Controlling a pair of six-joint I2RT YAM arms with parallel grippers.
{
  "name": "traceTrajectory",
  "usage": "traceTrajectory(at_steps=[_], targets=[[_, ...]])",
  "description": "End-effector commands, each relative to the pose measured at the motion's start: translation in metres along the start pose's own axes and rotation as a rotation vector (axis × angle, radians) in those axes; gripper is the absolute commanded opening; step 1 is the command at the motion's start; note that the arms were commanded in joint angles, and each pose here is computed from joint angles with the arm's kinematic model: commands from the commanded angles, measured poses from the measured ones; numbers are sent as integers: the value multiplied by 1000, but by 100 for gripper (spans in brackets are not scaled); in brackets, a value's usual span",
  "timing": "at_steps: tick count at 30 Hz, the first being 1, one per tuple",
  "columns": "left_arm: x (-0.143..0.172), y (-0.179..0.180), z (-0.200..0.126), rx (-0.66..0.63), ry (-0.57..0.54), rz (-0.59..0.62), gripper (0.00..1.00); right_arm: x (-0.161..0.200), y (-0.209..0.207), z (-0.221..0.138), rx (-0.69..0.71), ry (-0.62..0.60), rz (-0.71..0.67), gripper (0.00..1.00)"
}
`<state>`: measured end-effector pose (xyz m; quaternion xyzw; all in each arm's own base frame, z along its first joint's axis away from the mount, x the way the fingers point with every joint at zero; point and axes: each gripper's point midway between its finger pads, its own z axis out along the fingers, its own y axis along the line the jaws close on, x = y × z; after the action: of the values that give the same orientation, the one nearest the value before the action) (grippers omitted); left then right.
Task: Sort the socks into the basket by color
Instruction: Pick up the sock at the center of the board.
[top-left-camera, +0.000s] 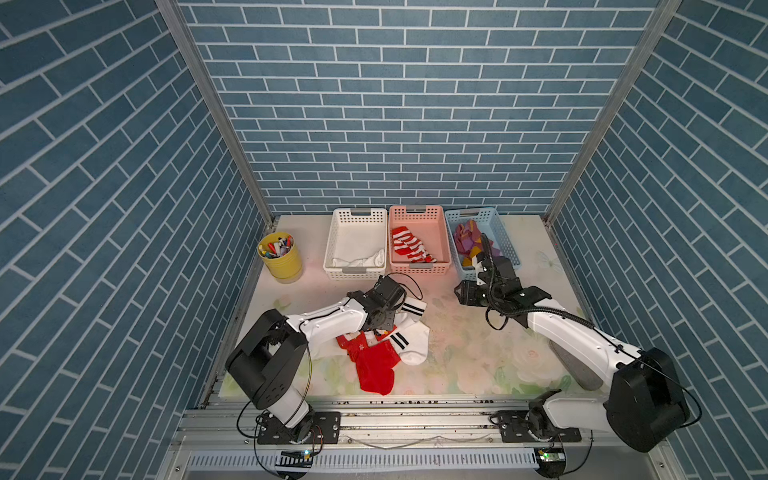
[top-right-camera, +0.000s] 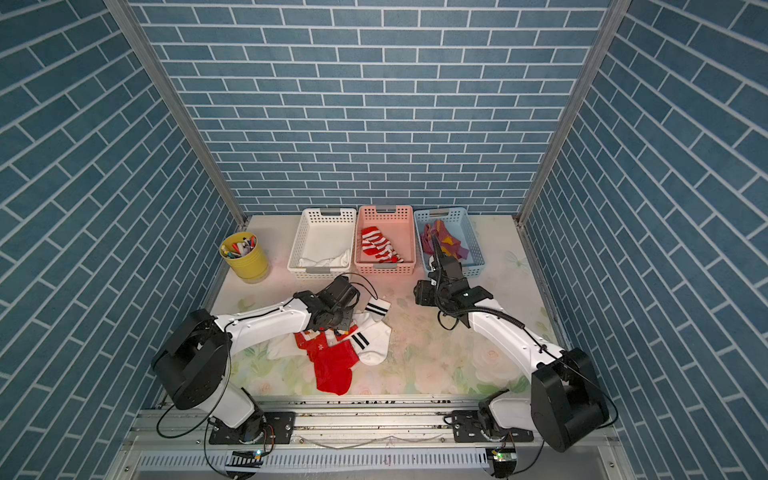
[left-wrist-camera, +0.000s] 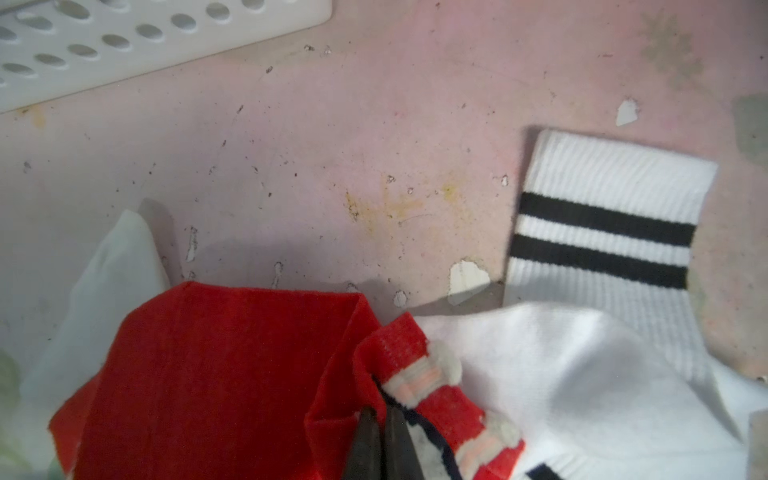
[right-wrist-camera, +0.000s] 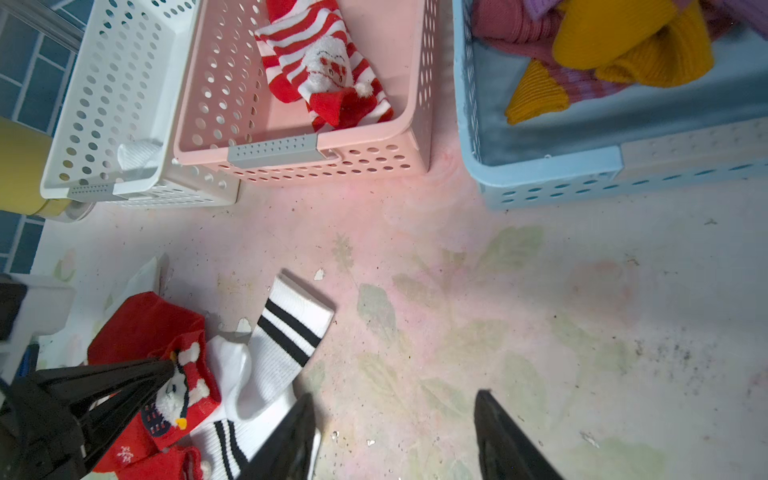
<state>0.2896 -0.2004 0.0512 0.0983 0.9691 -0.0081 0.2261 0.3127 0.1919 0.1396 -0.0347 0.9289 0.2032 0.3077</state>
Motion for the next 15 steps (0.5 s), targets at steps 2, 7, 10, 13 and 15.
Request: traceTrajectory(at_steps=[2, 7, 10, 13, 15], targets=[[-11, -3, -10, 10, -5, 18, 2, -3, 2, -8, 2, -25, 28, 61], [-31, -11, -35, 64, -52, 34, 0, -3, 1, -9, 3, -31, 27, 61], [-44, -14, -52, 80, -77, 45, 0, -2, 0, -8, 3, -29, 27, 61], [-54, -15, -65, 90, -98, 55, 0, 0, -1, -8, 1, -30, 32, 61], [-61, -19, -74, 108, -114, 62, 0, 1, -1, -7, 1, -29, 33, 61]])
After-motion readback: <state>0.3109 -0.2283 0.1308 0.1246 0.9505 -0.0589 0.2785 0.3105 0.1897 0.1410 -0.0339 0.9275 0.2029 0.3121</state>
